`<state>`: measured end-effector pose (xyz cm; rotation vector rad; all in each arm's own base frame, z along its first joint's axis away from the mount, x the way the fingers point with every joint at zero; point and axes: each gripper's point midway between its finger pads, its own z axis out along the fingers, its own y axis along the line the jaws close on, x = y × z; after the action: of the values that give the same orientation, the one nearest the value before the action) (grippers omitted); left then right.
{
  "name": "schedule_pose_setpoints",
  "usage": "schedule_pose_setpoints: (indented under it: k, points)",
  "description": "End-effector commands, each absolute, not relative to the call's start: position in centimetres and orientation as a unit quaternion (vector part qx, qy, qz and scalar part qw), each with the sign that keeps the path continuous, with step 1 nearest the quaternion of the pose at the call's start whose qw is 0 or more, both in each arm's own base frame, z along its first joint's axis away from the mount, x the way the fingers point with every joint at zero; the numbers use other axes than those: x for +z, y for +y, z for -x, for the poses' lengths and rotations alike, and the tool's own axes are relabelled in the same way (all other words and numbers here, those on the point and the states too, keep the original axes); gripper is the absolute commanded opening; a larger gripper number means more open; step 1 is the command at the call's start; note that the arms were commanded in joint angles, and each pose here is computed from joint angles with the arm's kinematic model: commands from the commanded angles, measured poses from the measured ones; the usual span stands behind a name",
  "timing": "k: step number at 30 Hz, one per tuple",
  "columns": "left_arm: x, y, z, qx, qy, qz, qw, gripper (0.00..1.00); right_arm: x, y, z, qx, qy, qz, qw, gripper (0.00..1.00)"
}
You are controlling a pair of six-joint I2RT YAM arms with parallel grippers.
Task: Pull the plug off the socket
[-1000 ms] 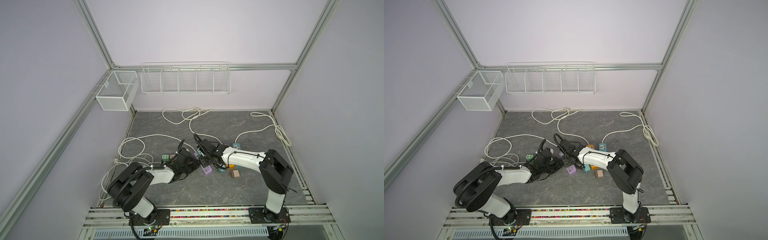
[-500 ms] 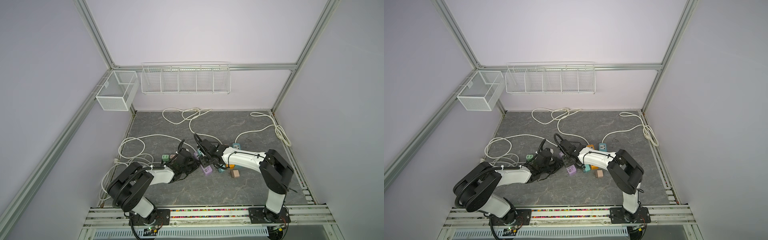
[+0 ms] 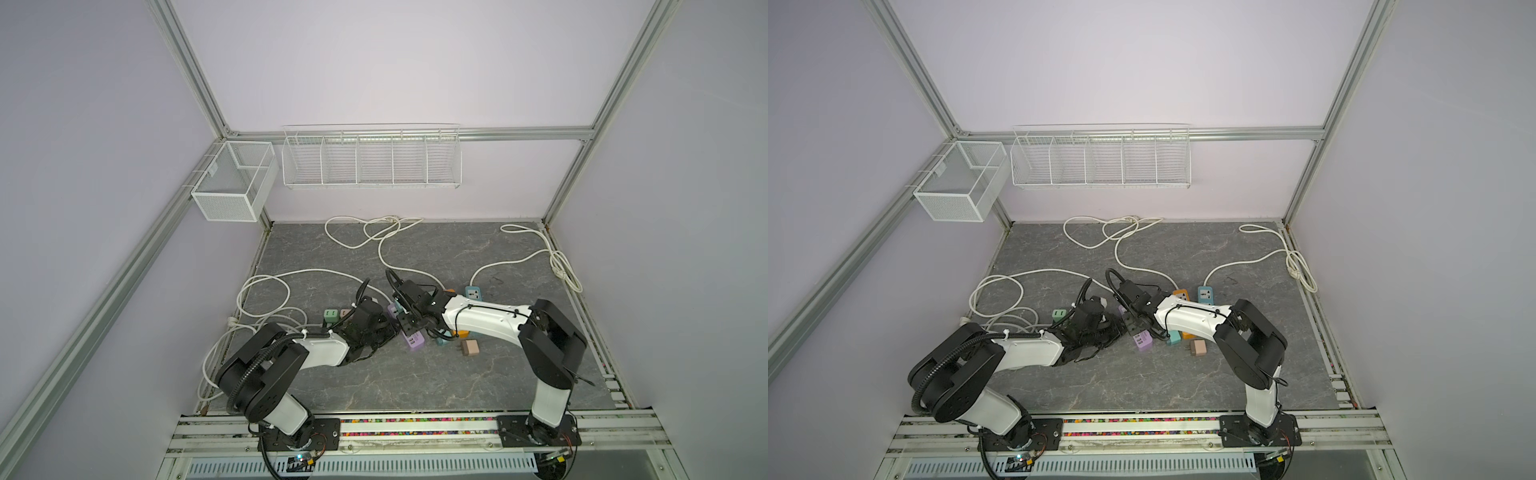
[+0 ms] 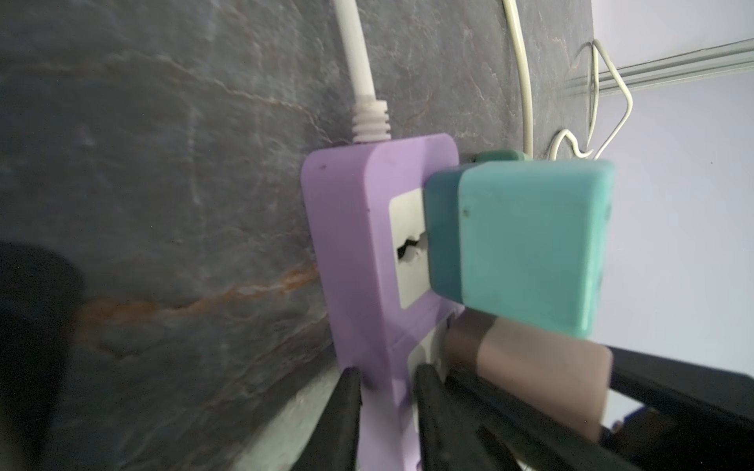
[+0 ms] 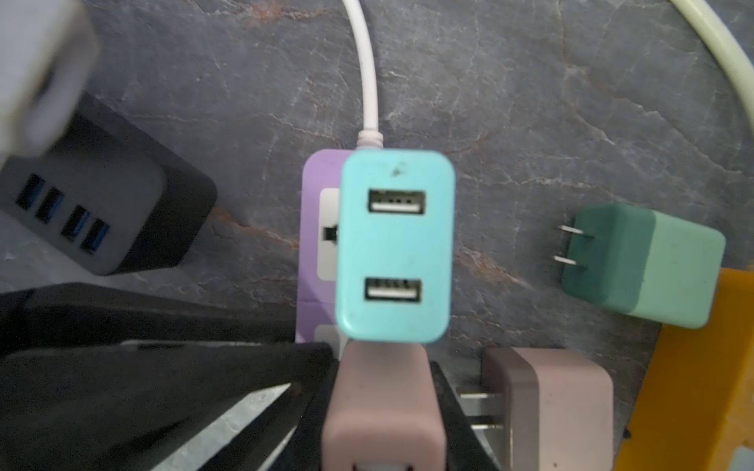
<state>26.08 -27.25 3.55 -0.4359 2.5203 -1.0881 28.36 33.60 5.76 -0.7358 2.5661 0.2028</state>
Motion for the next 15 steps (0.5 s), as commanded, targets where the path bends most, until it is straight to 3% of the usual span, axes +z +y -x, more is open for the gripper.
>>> schedule_pose_setpoints:
  k: [1,15]
  points:
    - [-3.7,-22.8,-21.5,-0.258,0.943,0.187,0.093,0.25,7.2,34.6,-28.6,0.086,0.924,0.276,0.252,0.30]
    - [-4.6,-21.8,-21.1,-0.237,0.947,0.198,0.092,0.25,7.4,35.0,-28.4,0.129,0.926,0.256,0.245,0.31]
